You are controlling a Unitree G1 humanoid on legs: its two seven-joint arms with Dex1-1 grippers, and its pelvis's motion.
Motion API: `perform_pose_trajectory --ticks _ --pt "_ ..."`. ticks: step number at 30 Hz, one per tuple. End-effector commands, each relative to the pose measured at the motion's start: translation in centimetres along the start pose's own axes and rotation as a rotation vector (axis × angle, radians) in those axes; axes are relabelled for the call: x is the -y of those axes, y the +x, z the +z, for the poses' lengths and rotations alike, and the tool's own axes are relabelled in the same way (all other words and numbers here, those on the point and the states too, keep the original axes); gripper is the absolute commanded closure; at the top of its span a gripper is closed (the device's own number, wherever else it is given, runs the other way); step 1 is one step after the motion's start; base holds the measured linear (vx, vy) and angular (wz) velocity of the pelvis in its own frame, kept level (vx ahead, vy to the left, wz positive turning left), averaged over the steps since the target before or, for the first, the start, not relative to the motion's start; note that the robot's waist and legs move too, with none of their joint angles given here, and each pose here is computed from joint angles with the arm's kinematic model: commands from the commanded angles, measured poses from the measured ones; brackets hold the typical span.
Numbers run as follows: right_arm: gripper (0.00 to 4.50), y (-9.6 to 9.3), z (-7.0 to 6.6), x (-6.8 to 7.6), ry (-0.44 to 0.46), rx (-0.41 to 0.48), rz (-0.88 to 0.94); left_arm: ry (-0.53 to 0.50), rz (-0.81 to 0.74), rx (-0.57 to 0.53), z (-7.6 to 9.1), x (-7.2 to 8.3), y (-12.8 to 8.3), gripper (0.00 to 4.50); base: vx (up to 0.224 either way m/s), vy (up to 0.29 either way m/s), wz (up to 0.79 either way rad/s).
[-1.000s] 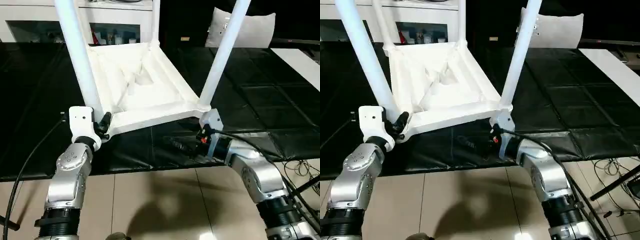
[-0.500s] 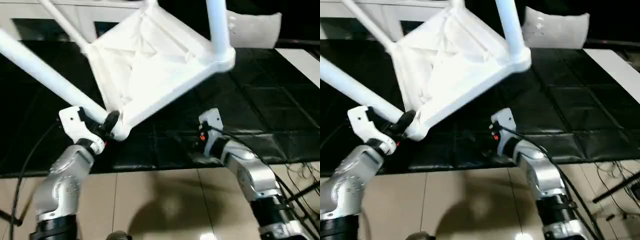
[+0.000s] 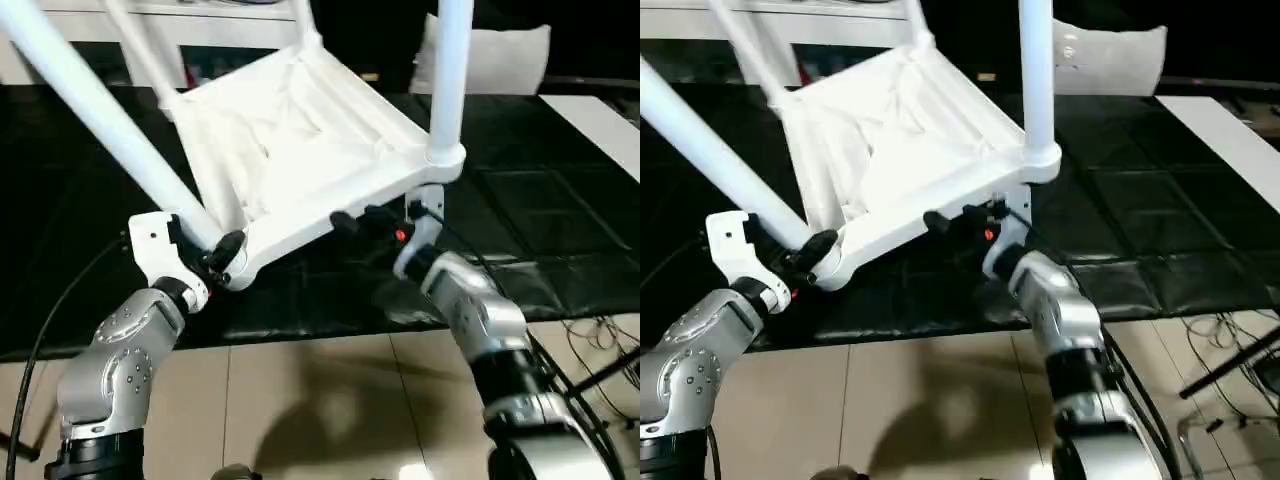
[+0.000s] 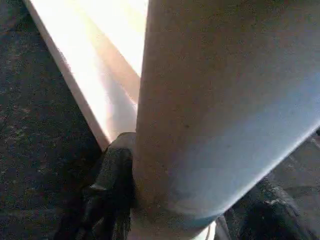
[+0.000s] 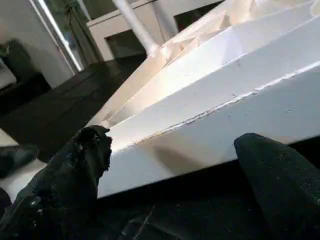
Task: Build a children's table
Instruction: Flip table
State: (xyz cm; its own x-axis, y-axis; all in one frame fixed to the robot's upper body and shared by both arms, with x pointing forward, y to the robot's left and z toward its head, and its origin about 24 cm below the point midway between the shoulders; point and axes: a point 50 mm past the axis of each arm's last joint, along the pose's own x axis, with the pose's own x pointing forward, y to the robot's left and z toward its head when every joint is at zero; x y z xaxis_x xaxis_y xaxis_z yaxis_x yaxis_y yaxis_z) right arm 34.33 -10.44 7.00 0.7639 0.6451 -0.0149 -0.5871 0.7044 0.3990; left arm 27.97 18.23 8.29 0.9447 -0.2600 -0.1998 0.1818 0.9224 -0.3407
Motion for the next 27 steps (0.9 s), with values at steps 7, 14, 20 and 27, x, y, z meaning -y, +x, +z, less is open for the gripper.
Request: perform_pose_trajectory --ticks 7,14,20,27 --pt "0.00 -0.3 -0.2 0.9 0.050 -0.016 -0.043 -0.103 -0.126 -0.013 -0.5 1.5 0.5 2.42 0.000 0.000 0.00" --pt "0.00 -1.4 -0.5 1.3 0.061 -0.014 -0.045 -0.104 -0.092 0.049 0.5 1.0 0.6 2.42 0.000 0.000 0.00" --pt "0.00 -2.2 -0.2 1.5 0.070 0.002 -0.031 -0.104 -0.098 0.060 0.8 0.9 0.6 2.42 0.000 0.000 0.00" --pt "0.00 -1.1 0.7 1.5 0.133 0.064 -0.026 -0.076 -0.183 -0.005 0.0 1.7 0.4 2.42 0.000 0.000 0.00"
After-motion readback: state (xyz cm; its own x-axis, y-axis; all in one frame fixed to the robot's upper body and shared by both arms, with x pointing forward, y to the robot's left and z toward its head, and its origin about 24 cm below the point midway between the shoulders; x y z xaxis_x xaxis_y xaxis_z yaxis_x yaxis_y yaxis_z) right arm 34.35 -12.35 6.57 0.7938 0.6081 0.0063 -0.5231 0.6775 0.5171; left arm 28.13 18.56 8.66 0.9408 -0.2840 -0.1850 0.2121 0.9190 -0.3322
